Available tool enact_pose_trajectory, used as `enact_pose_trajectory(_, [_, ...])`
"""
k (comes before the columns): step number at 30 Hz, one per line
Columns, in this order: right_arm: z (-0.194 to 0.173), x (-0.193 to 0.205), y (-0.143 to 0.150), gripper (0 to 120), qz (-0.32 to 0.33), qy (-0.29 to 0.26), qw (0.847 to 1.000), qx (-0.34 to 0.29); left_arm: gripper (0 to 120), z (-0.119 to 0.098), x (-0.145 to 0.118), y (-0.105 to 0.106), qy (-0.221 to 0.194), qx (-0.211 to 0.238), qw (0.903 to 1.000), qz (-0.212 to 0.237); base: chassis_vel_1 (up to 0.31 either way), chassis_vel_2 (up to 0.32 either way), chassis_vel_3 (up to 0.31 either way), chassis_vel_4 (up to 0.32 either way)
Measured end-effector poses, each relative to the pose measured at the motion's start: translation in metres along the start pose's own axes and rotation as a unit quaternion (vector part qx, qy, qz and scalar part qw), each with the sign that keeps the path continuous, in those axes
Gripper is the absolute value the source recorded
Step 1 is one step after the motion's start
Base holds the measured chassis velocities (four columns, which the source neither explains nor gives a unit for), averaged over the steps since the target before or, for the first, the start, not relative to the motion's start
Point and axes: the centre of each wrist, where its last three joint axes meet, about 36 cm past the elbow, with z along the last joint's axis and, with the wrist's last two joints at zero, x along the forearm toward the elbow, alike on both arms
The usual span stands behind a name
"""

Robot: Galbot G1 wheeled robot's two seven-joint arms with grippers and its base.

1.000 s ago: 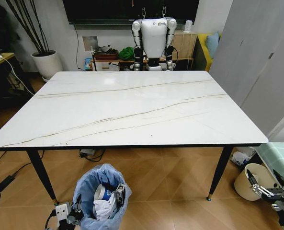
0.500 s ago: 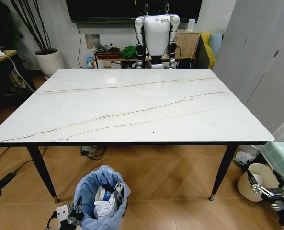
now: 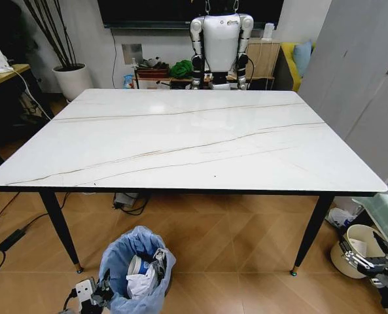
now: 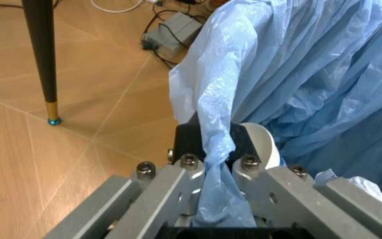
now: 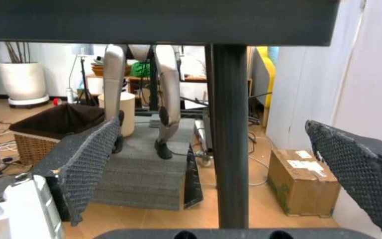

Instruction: Pick up the trash bin and place the trash from the table into it.

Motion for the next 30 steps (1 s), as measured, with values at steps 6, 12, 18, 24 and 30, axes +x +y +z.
enact_pose_trajectory(6, [0.0, 0.0, 0.0, 100, 0.0, 0.0, 1.0, 0.0, 0, 0.002, -0.004, 0.0, 0.002, -0.002, 1.0, 0.002, 0.0, 0.0, 0.0, 0.0])
enact_pose_trajectory(12, [0.0, 0.0, 0.0, 100, 0.0, 0.0, 1.0, 0.0, 0, 0.002, -0.006, 0.001, 0.002, -0.011, 0.9999, 0.009, 0.0, 0.0, 0.0, 0.0])
enact_pose_trajectory(18, [0.0, 0.0, 0.0, 100, 0.0, 0.0, 1.0, 0.0, 0, 0.005, -0.008, 0.003, 0.004, -0.021, 0.9997, 0.014, 0.0, 0.0, 0.0, 0.0])
enact_pose_trajectory(24, [0.0, 0.0, 0.0, 100, 0.0, 0.0, 1.0, 0.0, 0, 0.007, -0.01, 0.0, -0.001, -0.027, 0.9995, 0.017, 0.0, 0.0, 0.0, 0.0])
enact_pose_trajectory(30, [0.0, 0.0, 0.0, 100, 0.0, 0.0, 1.0, 0.0, 0, 0.008, -0.01, -0.002, -0.012, -0.027, 0.9994, 0.016, 0.0, 0.0, 0.0, 0.0])
